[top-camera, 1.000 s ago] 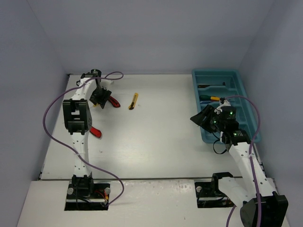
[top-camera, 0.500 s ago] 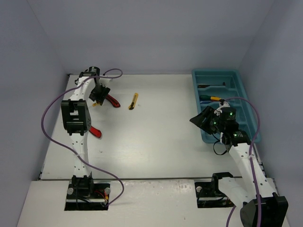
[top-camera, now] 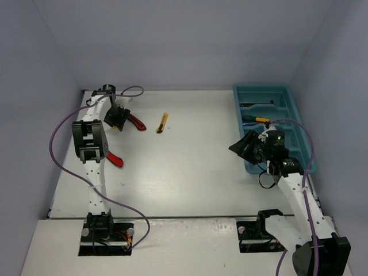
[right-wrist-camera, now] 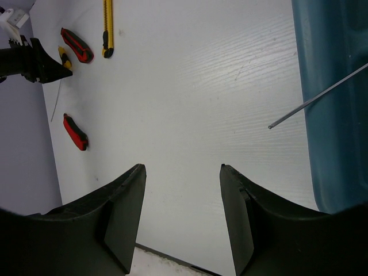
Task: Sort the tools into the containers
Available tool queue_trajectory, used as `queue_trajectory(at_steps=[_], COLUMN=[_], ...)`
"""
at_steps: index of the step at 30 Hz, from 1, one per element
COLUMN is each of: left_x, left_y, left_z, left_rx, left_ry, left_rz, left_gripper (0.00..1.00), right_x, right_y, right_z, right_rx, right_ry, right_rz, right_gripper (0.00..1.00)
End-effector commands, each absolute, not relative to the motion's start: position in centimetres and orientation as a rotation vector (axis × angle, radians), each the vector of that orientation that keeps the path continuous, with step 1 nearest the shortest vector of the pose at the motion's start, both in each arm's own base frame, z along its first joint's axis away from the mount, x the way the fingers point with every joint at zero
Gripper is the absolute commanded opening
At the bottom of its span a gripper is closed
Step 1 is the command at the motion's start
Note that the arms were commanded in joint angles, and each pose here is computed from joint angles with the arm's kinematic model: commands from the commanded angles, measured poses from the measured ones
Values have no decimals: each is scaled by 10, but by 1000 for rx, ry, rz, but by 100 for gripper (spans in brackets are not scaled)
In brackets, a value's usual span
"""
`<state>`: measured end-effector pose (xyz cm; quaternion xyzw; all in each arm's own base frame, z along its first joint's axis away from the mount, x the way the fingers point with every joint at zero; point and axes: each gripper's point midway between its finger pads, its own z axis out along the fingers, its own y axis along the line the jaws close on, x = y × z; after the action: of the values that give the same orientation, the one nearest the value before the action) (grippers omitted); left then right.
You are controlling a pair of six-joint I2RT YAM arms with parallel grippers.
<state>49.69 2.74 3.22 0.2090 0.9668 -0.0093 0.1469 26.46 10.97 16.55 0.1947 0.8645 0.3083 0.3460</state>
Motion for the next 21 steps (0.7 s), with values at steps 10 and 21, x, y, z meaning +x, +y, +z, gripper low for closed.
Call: queue_trajectory(at_steps=[10, 21], left_x=[495, 490], left_y=[-6, -41], left_z=[51, 239], left_rx=[632, 627], left_ry=[2696, 2316], left_rz=[-248, -100], left_gripper=[7, 0], right_x=[276, 299], right_y=[113, 120], right_z=[191, 236], right_rx=[464, 358], right_ry=[2184, 2108], right_rz=[815, 789], right_gripper=[51, 51])
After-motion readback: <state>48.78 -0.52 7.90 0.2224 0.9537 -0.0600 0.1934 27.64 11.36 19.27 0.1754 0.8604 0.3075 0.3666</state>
